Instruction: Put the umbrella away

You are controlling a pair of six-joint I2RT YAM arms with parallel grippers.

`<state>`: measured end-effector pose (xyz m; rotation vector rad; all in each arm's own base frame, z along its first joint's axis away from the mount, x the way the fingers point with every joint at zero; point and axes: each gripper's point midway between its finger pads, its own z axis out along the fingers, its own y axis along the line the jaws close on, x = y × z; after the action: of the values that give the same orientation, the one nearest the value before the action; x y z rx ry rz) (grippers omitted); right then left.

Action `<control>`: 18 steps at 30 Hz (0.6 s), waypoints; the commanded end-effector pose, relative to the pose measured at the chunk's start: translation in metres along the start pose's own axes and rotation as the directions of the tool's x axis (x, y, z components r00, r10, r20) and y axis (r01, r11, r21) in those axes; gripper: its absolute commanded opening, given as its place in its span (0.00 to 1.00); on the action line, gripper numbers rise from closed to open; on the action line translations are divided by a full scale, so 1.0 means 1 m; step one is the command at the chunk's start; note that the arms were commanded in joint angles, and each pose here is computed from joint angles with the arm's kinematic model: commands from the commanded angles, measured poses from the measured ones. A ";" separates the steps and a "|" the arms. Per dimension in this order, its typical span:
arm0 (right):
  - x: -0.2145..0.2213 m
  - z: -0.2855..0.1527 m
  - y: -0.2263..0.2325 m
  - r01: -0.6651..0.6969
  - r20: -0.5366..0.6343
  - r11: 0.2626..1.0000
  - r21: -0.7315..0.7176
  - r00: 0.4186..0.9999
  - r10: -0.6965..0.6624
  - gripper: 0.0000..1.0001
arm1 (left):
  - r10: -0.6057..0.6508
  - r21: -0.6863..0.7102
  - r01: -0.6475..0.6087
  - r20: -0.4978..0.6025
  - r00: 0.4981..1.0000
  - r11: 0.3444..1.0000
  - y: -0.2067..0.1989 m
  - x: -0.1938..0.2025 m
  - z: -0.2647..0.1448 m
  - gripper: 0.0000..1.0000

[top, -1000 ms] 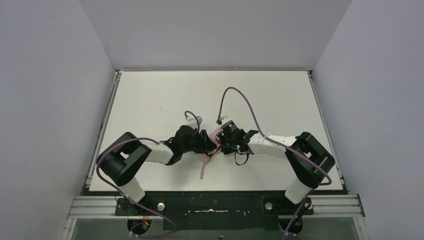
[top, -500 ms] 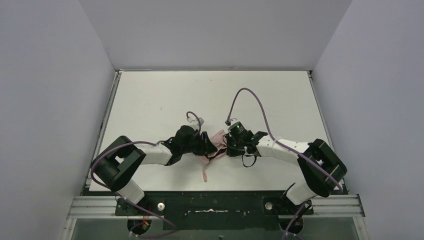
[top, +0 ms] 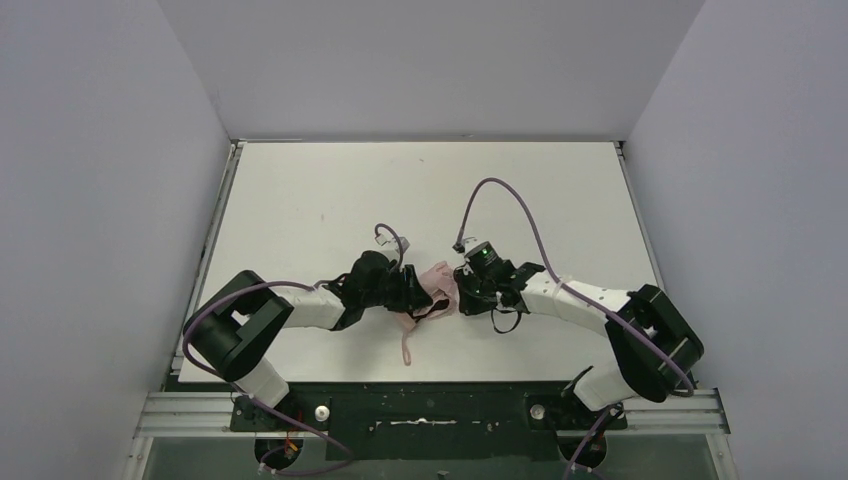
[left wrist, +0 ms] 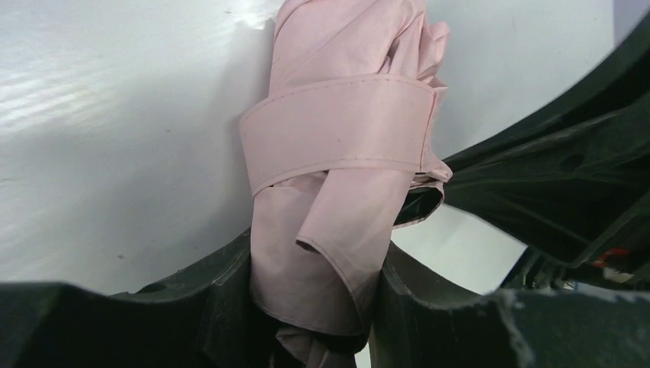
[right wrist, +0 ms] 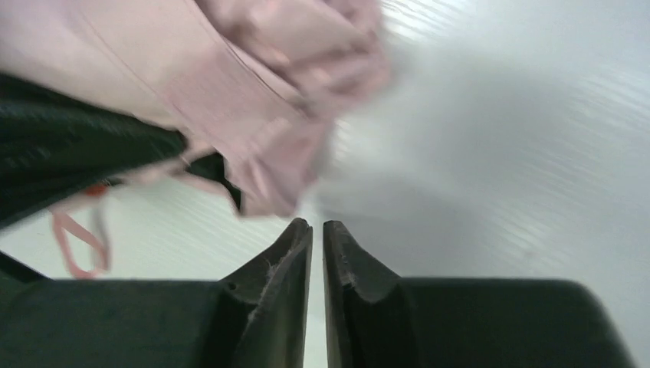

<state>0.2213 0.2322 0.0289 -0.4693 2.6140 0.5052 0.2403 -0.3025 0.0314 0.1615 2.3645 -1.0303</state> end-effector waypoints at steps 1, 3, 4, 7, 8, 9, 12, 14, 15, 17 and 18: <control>0.002 -0.021 -0.037 0.028 -0.002 0.987 0.156 1.000 -0.028 0.18 | 0.028 -0.225 -0.037 -0.045 0.999 0.974 0.061 0.019 -0.004 0.00; -0.001 -0.024 -0.039 0.023 0.016 0.986 0.164 1.000 -0.026 0.24 | 0.026 -0.222 -0.036 -0.048 0.999 0.974 0.061 0.021 -0.004 0.00; -0.003 -0.026 -0.040 0.014 0.032 0.985 0.175 0.999 -0.020 0.28 | 0.026 -0.222 -0.036 -0.049 0.998 0.974 0.061 0.021 -0.004 0.00; -0.010 -0.035 -0.050 -0.072 0.114 0.969 0.236 0.992 0.046 0.36 | 0.026 -0.227 -0.037 -0.052 0.998 0.973 0.062 0.024 -0.005 0.00; -0.012 -0.036 -0.051 -0.124 0.146 0.964 0.237 0.985 0.091 0.37 | 0.025 -0.227 -0.036 -0.051 0.998 0.973 0.062 0.024 -0.005 0.00; -0.016 -0.037 -0.049 -0.161 0.178 0.961 0.223 0.976 0.123 0.38 | 0.026 -0.227 -0.037 -0.052 0.998 0.973 0.062 0.024 -0.005 0.00; -0.025 -0.034 -0.041 -0.258 0.245 0.952 0.167 0.946 0.214 0.41 | 0.024 -0.228 -0.036 -0.055 0.998 0.973 0.063 0.025 -0.005 0.00; -0.026 -0.029 -0.039 -0.305 0.264 0.936 0.177 0.931 0.253 0.41 | 0.022 -0.227 -0.033 -0.053 0.998 0.973 0.062 0.025 -0.005 0.00; -0.024 -0.026 -0.040 -0.323 0.264 0.926 0.196 0.927 0.267 0.41 | 0.021 -0.225 -0.031 -0.051 0.999 0.974 0.062 0.025 -0.005 0.00; -0.023 -0.020 -0.040 -0.349 0.257 0.910 0.223 0.922 0.290 0.38 | 0.020 -0.219 -0.030 -0.046 0.999 0.975 0.061 0.023 -0.004 0.00; -0.024 -0.017 -0.039 -0.356 0.256 0.907 0.224 0.920 0.298 0.36 | 0.019 -0.218 -0.028 -0.045 0.999 0.976 0.060 0.023 -0.004 0.00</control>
<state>0.2328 0.1860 0.0405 -0.0528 2.5607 0.2917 0.2511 -0.2926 0.0248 0.1620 2.3469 -0.9480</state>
